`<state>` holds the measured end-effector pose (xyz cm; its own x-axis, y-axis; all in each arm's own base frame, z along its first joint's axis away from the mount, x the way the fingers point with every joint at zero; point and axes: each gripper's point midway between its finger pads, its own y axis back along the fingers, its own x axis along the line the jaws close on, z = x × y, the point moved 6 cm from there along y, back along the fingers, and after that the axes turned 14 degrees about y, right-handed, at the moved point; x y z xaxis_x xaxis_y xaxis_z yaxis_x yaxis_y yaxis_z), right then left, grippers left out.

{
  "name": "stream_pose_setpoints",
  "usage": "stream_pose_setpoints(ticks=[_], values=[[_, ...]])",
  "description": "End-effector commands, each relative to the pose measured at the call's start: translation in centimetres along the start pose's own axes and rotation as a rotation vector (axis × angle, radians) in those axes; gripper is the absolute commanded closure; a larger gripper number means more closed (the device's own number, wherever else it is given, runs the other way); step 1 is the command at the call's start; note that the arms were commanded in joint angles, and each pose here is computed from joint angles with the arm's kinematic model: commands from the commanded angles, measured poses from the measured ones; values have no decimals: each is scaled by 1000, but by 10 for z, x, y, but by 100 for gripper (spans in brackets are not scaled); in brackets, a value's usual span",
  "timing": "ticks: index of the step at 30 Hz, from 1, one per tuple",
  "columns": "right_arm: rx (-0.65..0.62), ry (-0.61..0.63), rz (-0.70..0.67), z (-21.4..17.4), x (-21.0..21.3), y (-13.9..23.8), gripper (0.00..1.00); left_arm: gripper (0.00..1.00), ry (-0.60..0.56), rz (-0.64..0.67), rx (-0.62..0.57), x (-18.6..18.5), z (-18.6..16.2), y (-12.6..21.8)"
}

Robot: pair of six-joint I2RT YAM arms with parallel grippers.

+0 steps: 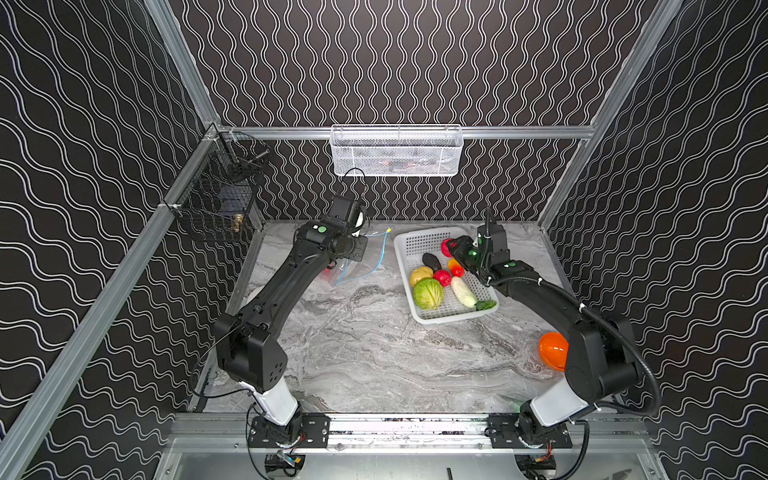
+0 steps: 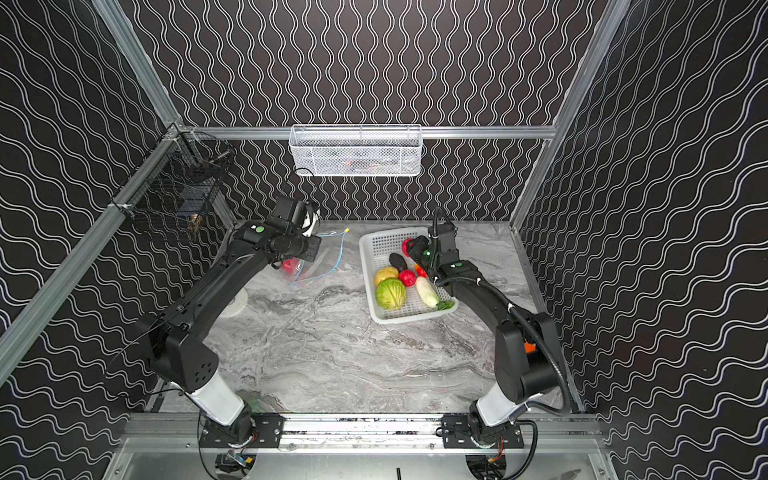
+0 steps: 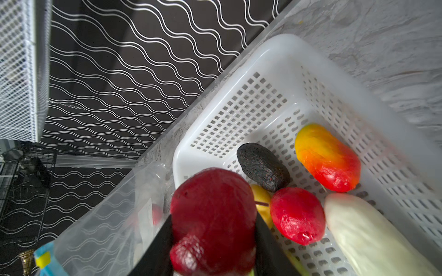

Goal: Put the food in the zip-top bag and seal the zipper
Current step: 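Lift the red apple out of the basket with the right gripper, then carry the red apple with the right gripper to the bag opening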

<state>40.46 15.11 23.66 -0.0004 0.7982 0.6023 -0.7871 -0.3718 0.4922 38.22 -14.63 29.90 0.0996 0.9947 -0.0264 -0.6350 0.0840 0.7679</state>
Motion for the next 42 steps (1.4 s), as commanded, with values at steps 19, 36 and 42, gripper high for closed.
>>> stream_pose_setpoints(ticks=[19,36,42], values=[[-65,4,201,-4,53,34,64,100,-14,-17,-3,-2,1,5],[-34,156,469,-29,133,46,61,100,-11,-30,3,-4,1,6],[-11,214,501,-38,153,40,61,100,-11,-25,-1,-4,3,6]])
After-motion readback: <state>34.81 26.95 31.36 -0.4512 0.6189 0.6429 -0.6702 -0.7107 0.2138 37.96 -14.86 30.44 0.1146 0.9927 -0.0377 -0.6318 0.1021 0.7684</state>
